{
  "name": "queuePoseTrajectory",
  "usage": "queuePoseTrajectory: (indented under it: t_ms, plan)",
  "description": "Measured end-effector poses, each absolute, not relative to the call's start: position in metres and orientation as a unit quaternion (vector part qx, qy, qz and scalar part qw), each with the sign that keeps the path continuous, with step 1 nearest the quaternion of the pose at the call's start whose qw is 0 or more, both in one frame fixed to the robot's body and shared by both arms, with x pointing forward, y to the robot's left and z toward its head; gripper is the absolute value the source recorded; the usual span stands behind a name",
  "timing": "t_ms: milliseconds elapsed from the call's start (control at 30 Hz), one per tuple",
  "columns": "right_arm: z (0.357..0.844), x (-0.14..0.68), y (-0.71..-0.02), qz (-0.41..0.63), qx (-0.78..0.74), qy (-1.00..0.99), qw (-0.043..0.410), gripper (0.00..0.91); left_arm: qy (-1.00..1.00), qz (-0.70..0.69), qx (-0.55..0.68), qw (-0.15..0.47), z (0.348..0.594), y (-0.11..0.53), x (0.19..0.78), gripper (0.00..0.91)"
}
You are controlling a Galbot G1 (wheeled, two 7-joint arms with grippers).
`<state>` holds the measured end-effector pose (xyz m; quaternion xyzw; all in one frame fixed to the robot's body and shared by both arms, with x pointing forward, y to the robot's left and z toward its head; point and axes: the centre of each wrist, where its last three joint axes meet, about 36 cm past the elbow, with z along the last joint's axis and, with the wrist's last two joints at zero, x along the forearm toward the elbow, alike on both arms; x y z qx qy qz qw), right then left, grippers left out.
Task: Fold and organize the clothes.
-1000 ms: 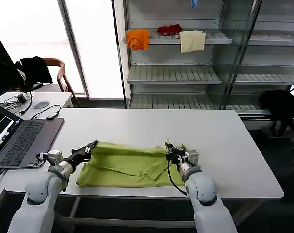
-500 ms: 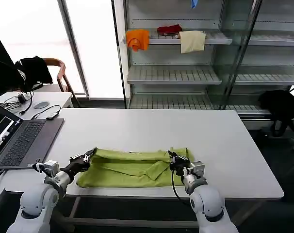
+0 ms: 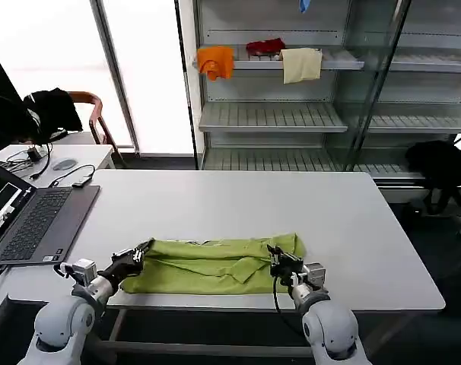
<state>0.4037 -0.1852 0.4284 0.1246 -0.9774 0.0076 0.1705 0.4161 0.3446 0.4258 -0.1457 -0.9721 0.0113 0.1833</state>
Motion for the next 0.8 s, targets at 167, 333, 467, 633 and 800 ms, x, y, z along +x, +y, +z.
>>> queuePoseTrajectory:
  t_ms: [167, 333, 467, 633, 800]
  plan:
    - [0.429, 0.397, -0.189, 0.049, 0.103, -0.981, 0.158, 0.907, -0.973, 0.006, -0.143, 0.183, 0.425, 0.341, 0.414, 0.907]
    - [0.429, 0.389, -0.195, 0.080, 0.085, -0.982, 0.148, 0.907, -0.973, 0.006, -0.140, 0.183, 0.424, 0.340, 0.410, 0.907]
    - [0.427, 0.384, -0.198, 0.093, 0.077, -0.982, 0.145, 0.907, -0.974, 0.008, -0.136, 0.180, 0.424, 0.339, 0.406, 0.907]
    - [0.429, 0.378, -0.203, 0.098, 0.071, -0.983, 0.135, 0.907, -0.977, 0.007, -0.119, 0.175, 0.427, 0.339, 0.402, 0.907]
    - [0.441, 0.376, -0.214, 0.079, 0.073, -0.988, 0.110, 0.907, -0.981, 0.007, -0.098, 0.168, 0.430, 0.343, 0.396, 0.907]
